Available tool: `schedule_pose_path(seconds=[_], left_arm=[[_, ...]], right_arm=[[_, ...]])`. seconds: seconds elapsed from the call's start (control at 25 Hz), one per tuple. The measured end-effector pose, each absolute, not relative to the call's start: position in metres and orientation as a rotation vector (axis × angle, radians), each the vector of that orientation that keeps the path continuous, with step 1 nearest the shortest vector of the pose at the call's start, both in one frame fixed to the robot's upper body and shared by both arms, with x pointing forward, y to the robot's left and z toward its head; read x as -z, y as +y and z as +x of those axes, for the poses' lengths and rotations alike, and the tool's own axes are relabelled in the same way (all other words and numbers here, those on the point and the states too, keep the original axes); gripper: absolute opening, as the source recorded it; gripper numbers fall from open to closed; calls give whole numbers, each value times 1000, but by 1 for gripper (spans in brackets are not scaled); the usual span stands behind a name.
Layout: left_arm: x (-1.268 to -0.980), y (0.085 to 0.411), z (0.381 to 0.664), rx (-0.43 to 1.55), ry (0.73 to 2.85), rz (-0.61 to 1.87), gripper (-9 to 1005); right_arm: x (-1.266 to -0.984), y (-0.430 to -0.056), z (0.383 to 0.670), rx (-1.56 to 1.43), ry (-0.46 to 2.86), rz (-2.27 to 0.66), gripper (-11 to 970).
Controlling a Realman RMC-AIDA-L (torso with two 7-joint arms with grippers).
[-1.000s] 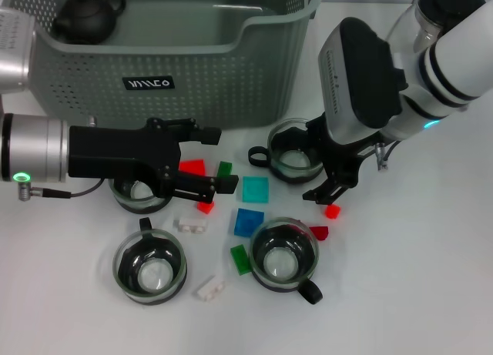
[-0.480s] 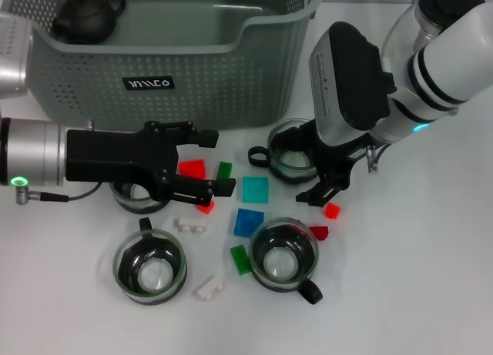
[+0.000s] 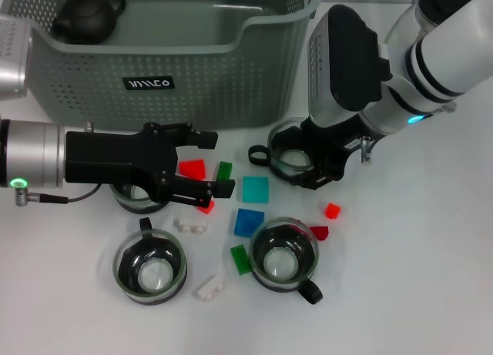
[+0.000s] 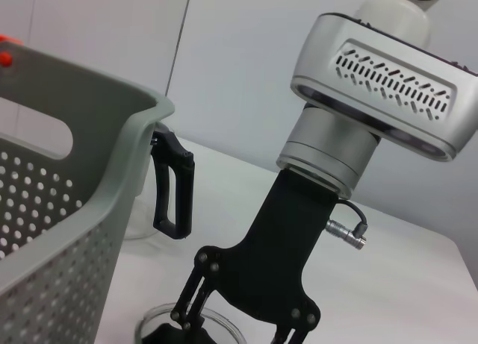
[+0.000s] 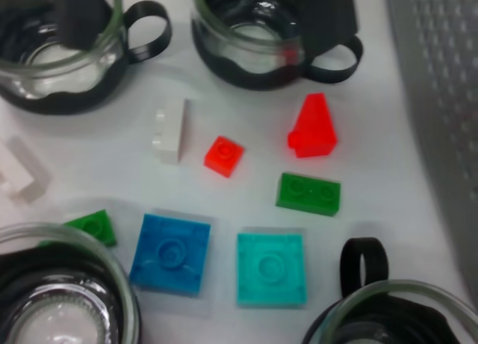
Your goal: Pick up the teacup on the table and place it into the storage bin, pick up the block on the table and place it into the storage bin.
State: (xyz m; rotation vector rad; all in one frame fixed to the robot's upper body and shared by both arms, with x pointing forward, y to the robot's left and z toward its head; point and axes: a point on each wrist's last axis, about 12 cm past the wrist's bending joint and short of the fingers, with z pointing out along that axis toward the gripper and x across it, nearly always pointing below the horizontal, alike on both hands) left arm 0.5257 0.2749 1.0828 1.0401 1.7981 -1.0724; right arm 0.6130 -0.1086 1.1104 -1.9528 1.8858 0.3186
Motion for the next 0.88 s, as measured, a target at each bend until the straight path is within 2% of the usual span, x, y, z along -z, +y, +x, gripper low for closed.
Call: schedule_pose_path(seconds=[0.12,0.56,0.88], left_arm=[[-1082,275,525,1073,1800,1038,948],[-1080,279,522,1072,1804,1021,948],[-1079,281,518,1070,1800,1022,947]], right_arm=[[-1110,-109,613,-319,1900,-1941,627],[-1111,-109,612,-340,1925,-1951,381],[-1117,-111,609,-387,1964,-1938,58]])
